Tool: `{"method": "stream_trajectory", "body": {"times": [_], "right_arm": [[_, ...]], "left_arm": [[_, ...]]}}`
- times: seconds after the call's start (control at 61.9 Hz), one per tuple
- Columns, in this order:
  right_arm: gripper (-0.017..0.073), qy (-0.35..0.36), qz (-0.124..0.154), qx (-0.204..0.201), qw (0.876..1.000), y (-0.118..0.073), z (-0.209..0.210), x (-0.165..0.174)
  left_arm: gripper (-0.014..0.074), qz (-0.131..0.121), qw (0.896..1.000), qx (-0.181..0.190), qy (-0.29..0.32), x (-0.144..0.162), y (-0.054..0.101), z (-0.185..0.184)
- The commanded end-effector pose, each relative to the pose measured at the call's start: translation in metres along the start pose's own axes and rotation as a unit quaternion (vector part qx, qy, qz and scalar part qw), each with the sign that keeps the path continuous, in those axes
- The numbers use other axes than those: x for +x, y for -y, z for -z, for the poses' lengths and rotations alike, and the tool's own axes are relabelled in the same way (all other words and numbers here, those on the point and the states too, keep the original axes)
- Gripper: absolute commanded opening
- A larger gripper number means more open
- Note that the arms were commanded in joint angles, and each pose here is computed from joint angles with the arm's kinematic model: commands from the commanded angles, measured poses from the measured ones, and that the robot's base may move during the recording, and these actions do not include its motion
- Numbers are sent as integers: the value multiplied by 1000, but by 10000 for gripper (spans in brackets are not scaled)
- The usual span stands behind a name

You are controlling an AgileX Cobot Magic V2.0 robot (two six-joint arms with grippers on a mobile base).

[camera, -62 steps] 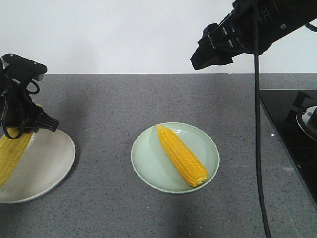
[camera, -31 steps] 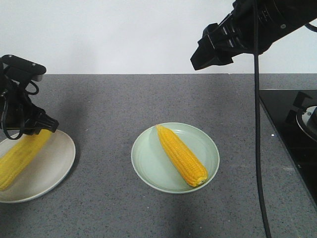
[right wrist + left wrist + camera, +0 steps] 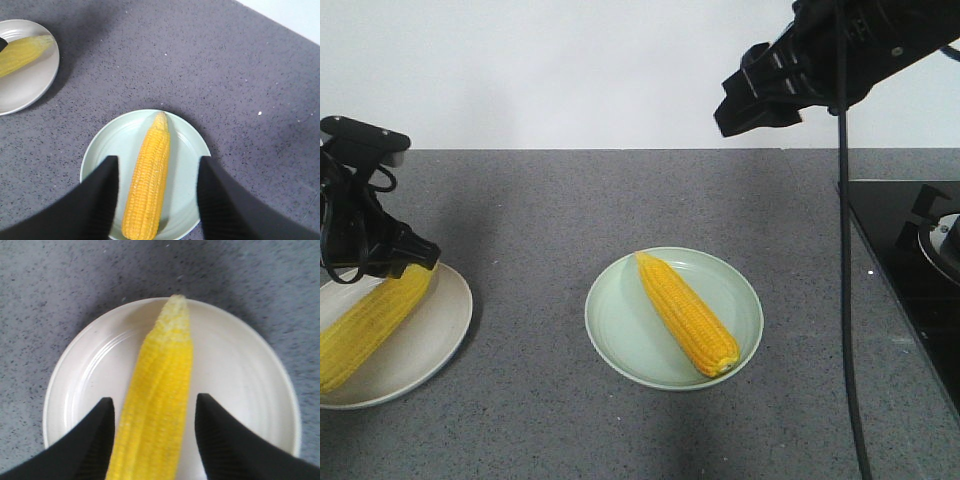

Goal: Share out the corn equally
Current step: 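Open the left gripper to release the cob and raise it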

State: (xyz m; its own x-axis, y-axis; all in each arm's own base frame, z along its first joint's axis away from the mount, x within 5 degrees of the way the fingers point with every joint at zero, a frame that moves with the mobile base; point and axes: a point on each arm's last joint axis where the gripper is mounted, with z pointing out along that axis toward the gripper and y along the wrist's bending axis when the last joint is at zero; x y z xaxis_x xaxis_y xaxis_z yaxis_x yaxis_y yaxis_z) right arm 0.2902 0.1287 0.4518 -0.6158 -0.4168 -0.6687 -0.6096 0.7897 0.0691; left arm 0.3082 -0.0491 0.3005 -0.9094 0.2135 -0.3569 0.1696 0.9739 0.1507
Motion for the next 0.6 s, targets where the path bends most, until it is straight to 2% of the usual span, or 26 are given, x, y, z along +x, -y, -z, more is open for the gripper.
{"method": "stream_trajectory", "body": {"times": [0.0, 0.162, 0.275, 0.356, 0.42, 0.517, 0.582], "right_arm": [[193, 52, 26, -1, 998, -14, 46, 2], [-13, 99, 58, 9, 993, -26, 85, 9], [-10, 140, 72, 5, 988, -38, 109, 21], [-9, 167, 77, -5, 983, -47, 122, 38], [-9, 187, 88, -10, 978, -54, 127, 58], [-8, 206, 85, 5, 975, -57, 120, 93], [-8, 220, 82, 27, 972, -59, 118, 123]], "left_arm": [[277, 11, 997, 23, 68, 0, -1, 38], [139, 8, 988, 61, 141, 8, 1, 76], [36, 7, 972, 99, 212, 19, 4, 111], [-9, -4, 951, 135, 277, 33, 7, 140], [-8, -6, 929, 161, 333, 48, 10, 161], [-8, -25, 900, 173, 400, 76, 12, 180], [-8, -39, 886, 169, 431, 95, 13, 184]]}}
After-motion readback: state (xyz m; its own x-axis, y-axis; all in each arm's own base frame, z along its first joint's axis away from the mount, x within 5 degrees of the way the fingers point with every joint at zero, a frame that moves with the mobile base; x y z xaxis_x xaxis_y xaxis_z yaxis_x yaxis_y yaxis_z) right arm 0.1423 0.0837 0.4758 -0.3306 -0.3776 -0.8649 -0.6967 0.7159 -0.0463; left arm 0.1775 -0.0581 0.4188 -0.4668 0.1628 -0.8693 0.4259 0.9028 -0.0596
